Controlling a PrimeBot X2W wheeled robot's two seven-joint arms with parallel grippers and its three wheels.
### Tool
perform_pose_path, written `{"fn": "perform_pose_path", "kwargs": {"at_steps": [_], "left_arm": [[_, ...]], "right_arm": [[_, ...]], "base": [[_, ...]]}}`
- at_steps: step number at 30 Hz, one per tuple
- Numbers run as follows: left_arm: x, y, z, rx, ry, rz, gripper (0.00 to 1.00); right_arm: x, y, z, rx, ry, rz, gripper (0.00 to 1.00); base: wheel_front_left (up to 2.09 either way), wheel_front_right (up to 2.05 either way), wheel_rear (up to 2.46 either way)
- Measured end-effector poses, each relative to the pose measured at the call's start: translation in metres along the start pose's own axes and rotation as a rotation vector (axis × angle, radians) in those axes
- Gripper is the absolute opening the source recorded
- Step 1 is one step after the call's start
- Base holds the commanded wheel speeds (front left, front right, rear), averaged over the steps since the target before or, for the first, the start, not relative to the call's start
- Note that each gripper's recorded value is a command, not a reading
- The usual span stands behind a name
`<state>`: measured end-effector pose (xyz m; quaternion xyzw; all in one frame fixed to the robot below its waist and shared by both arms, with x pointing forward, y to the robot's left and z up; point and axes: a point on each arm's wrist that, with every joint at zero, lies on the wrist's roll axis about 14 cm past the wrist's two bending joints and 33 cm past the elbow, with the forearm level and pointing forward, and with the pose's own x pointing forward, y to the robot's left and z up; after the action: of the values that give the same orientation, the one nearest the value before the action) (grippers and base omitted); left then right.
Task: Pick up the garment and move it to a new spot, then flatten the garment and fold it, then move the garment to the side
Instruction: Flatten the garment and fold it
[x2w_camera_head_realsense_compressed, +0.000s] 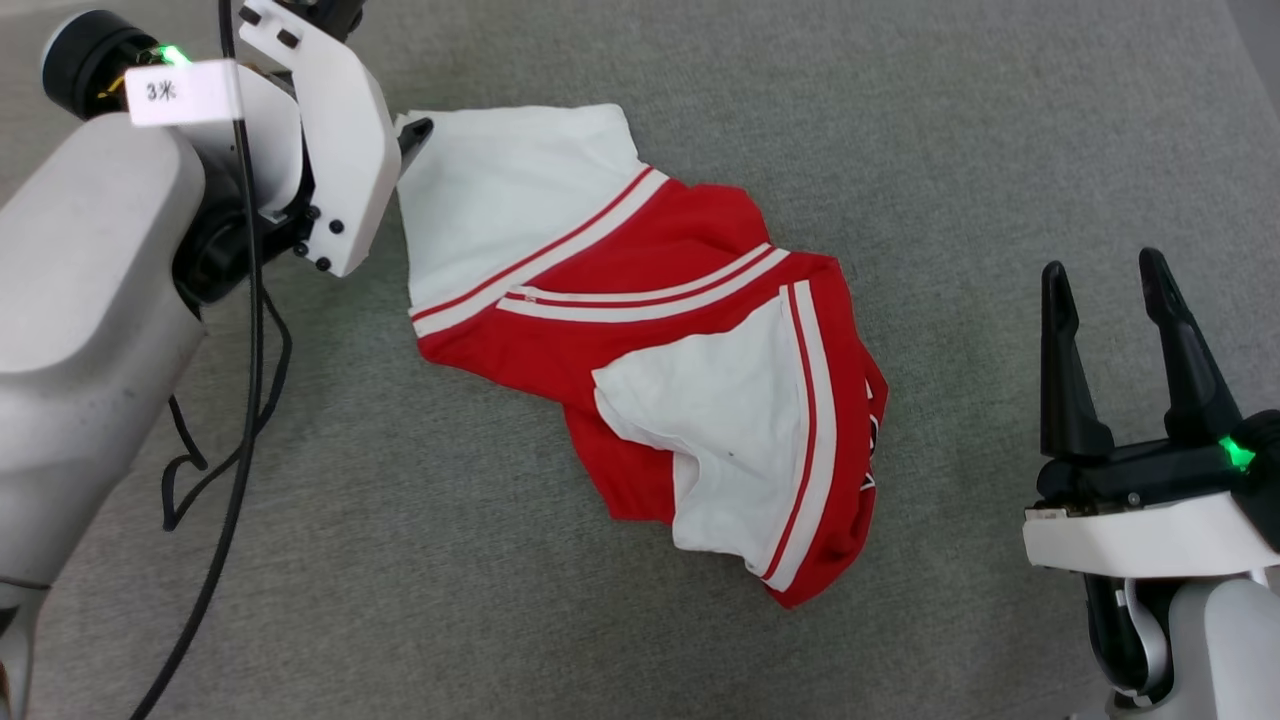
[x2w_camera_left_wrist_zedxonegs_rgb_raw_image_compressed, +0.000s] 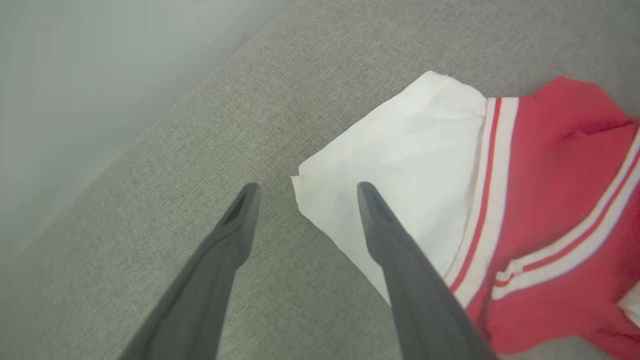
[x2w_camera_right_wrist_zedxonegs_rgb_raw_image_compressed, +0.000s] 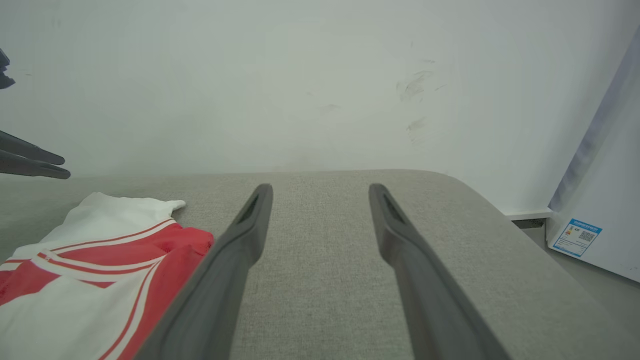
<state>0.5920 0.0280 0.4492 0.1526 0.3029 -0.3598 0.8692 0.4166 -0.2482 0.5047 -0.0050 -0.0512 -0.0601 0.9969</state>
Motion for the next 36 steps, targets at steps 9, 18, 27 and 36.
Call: {"fn": "perform_pose_path", "kwargs": {"at_steps": [9, 18, 27, 36], "left_arm": [[0.041, -0.003, -0.052, 0.026, 0.238, -0.064, 1.0], [0.05, -0.01, -0.07, 0.053, 0.34, -0.111, 0.0], [0.038, -0.008, -0.049, 0.055, 0.167, -0.086, 0.0], [-0.031, 0.021, -0.05, 0.001, 0.039, 0.035, 0.0]], "right_arm": [[0.008, -0.009, -0.012, -0.031, 0.028, -0.021, 1.0], [0.012, -0.009, -0.019, -0.035, 0.042, -0.02, 1.0], [0.013, -0.002, -0.015, -0.027, 0.026, -0.001, 1.0], [0.01, 0.029, -0.004, 0.0, -0.005, 0.081, 1.0]], "base": [[0.0, 0.0, 0.0], [0.0, 0.0, 0.0], [0.0, 0.0, 0.0], [0.0, 0.0, 0.0]]}}
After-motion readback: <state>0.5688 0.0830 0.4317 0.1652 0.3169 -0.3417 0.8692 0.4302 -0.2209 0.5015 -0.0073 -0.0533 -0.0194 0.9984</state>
